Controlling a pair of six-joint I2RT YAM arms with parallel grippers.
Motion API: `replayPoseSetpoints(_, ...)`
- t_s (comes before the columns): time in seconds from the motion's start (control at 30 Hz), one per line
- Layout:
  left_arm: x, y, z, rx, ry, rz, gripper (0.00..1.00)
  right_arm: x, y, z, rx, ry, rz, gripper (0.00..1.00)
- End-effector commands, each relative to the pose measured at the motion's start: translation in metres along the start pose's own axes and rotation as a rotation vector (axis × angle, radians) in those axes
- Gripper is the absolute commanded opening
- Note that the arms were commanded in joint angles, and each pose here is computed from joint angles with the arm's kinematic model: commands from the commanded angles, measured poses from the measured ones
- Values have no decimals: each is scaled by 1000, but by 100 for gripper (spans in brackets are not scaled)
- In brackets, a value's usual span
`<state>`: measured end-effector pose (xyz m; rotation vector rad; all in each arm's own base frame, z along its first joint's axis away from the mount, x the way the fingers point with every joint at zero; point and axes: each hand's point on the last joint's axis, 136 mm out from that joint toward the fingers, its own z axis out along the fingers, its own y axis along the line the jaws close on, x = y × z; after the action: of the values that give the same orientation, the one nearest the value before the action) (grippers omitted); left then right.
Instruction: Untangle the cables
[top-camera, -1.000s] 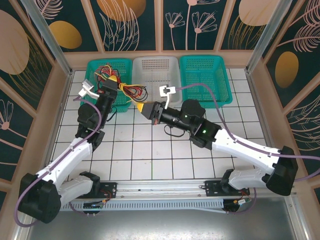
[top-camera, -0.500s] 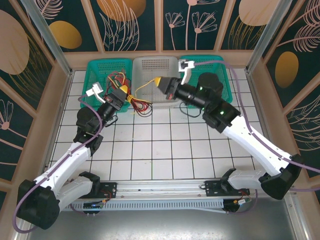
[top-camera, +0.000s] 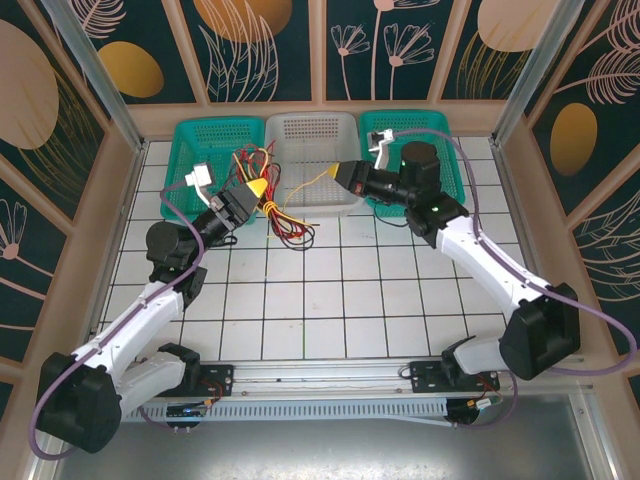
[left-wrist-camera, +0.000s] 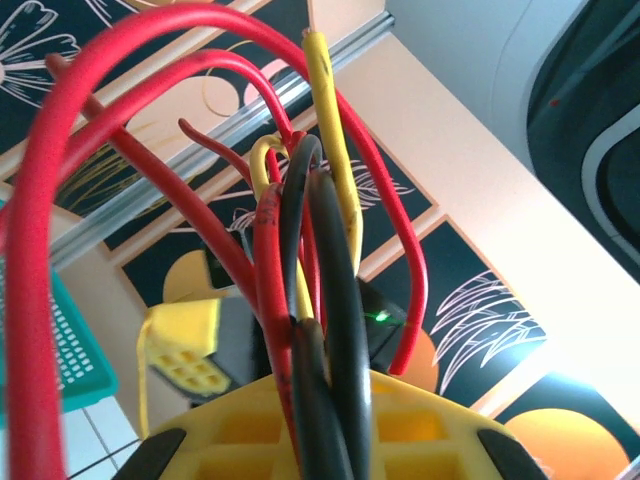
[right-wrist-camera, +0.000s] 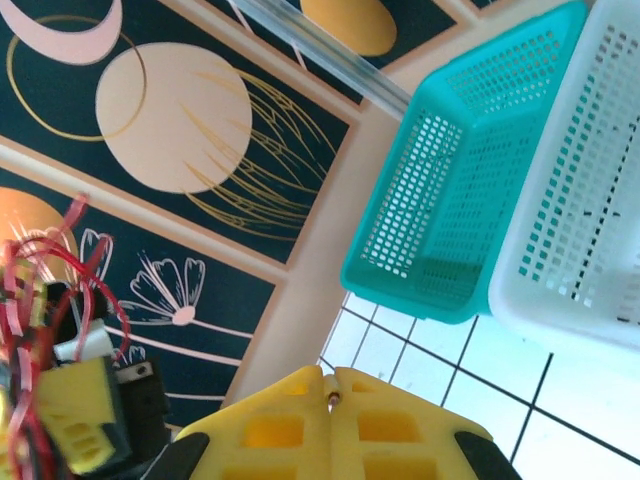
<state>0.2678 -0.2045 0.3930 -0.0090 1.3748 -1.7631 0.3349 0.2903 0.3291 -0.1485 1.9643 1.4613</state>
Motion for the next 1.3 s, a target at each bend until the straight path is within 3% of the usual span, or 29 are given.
replayPoseSetpoints(0.0, -19, -75, 0, 224, -37, 87, 0, -1, -4, 2, -55, -44, 7, 0)
replayPoseSetpoints(0.1, -37, -89, 2, 250, -113, 100, 0, 17, -3, -1, -117, -46, 33, 0)
replayPoseSetpoints(0.2, -55, -78, 11, 158, -175, 69, 0, 35, -3, -7, -112, -51, 38, 0)
replayPoseSetpoints(0.4, -76, 23, 23, -387, -200, -118, 0, 57, -2, -35, -6, -73, -16, 47)
replayPoseSetpoints(0.47, -71, 47, 20, -445, -180, -238, 0, 58, 4, -45, 27, -81, -70, 57)
replayPoseSetpoints(0.5, -65, 54, 21, -445, -160, -298, 0, 57, 9, -50, 43, -86, -107, 67)
replayPoseSetpoints(0.53, -61, 60, 21, -457, -144, -342, 0, 55, 14, -55, 71, -93, -145, 69)
replayPoseSetpoints(0.63, -53, 71, 19, -504, -122, -397, 0, 46, 37, -65, 88, -118, -254, 73)
replayPoseSetpoints(0.77, -48, 70, 24, -531, -53, -356, 0, 26, 58, -64, 89, -127, -338, 74)
replayPoseSetpoints(0.97, -33, 35, 46, -374, 149, -287, 0, 0, 65, -40, 59, -20, -390, 51)
replayPoseSetpoints(1.07, -31, 16, 49, -314, 189, -244, 0, -1, 69, -36, -76, 66, -345, 50)
replayPoseSetpoints(1.27, -30, -14, 56, -181, 234, -211, 0, 27, 62, -22, -167, 237, -279, 50)
